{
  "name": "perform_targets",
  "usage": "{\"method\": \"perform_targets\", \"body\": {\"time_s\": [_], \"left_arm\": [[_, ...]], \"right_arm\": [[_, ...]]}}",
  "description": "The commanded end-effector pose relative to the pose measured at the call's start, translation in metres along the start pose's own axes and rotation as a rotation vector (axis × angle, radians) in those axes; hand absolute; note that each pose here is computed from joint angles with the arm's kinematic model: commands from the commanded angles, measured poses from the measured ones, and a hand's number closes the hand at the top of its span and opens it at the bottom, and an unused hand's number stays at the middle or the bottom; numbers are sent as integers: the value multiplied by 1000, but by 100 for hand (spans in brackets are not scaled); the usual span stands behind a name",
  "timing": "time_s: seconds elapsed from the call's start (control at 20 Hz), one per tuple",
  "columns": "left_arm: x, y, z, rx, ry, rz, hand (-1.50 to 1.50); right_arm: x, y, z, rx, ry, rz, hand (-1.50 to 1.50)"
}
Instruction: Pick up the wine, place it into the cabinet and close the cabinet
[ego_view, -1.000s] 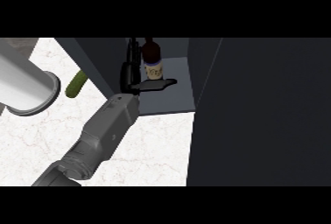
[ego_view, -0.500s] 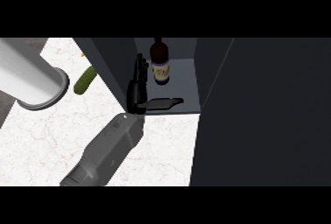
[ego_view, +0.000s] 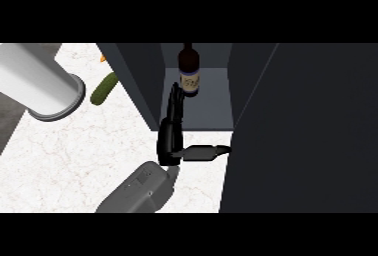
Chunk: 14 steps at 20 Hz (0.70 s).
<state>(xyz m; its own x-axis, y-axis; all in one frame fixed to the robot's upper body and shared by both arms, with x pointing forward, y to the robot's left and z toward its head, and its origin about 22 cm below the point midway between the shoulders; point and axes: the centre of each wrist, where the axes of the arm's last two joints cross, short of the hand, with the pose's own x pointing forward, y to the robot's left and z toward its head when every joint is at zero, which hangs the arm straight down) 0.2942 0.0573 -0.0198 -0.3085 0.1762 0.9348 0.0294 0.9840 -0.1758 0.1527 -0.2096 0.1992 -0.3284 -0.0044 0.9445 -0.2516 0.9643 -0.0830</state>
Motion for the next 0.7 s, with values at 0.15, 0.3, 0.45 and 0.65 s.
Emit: {"method": "perform_targets", "body": {"time_s": [0.15, 0.3, 0.45, 0.65], "left_arm": [[41, -15, 63, 19, -19, 63, -150], [41, 5, 70, 48, -21, 19, -150], [52, -3, 80, 62, -17, 10, -150], [97, 23, 93, 41, -20, 88, -150]], "right_arm": [[10, 4, 12, 14, -21, -20, -150], [15, 3, 14, 0, -46, -29, -150], [31, -8, 19, 14, -36, -1, -150], [14, 0, 16, 21, -24, -22, -150]]}}
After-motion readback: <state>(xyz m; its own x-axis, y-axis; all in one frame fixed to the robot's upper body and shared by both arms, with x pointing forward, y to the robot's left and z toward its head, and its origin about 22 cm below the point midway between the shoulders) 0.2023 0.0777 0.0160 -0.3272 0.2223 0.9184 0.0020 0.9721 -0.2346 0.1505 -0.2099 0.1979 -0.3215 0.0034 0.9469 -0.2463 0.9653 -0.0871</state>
